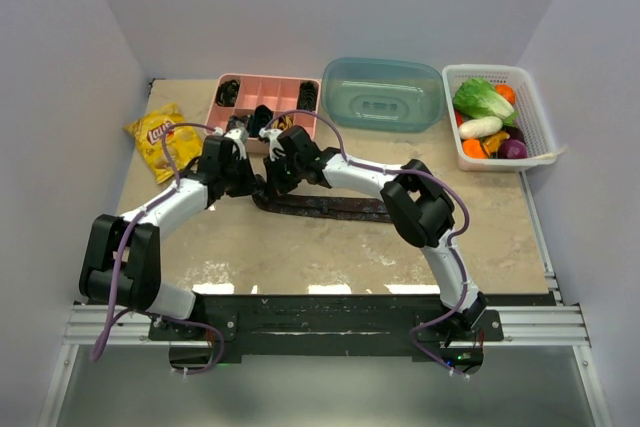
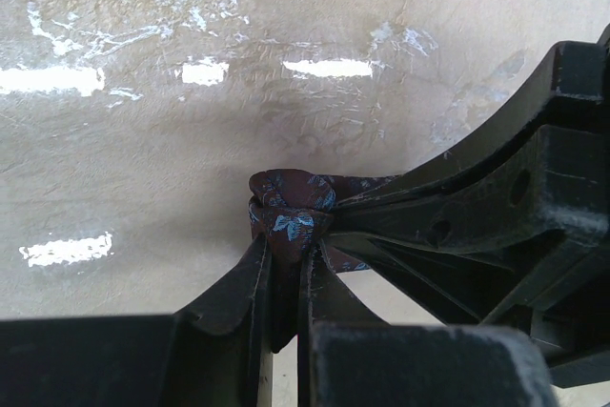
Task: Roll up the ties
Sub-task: Roll the tie at the center of the board.
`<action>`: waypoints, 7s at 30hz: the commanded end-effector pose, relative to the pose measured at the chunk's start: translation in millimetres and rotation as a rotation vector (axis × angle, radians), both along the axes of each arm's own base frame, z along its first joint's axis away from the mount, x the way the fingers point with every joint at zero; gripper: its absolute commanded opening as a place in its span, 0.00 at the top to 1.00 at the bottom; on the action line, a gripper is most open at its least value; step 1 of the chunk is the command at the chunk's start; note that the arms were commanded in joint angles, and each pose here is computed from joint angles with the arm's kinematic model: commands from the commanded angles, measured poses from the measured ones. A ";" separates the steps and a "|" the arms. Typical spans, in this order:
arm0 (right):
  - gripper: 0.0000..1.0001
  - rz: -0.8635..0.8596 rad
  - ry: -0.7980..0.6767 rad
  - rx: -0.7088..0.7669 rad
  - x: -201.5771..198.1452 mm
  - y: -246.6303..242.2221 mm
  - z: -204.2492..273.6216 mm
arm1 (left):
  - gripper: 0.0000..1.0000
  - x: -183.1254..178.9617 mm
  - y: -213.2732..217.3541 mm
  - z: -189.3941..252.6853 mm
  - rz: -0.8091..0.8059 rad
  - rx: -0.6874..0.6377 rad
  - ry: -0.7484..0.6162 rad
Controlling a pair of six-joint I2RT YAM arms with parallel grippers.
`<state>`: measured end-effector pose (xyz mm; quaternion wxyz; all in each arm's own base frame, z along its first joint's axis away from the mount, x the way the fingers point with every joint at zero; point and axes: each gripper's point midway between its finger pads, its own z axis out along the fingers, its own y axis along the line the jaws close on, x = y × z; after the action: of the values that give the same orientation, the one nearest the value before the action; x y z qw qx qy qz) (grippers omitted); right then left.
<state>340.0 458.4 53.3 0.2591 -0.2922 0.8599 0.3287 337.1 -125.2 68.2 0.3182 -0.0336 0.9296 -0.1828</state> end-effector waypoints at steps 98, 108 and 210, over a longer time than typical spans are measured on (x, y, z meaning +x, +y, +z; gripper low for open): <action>0.95 -0.028 -0.053 0.114 -1.5 -21.2 59.3 | 0.08 -28.0 -13.8 33.7 -0.051 -0.377 -0.098; 0.95 0.032 -0.022 0.095 -10.4 -7.4 43.5 | 0.08 -35.2 12.9 4.3 0.042 -0.484 -0.045; 0.95 0.021 -0.051 -0.030 -15.4 -9.4 12.8 | 0.83 -5.8 -39.2 22.1 -0.114 -0.066 -0.017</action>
<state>316.4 439.9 51.4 0.2520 -0.3115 0.8637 0.3057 318.8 -147.7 64.4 0.2885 -0.0186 0.9344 -0.2079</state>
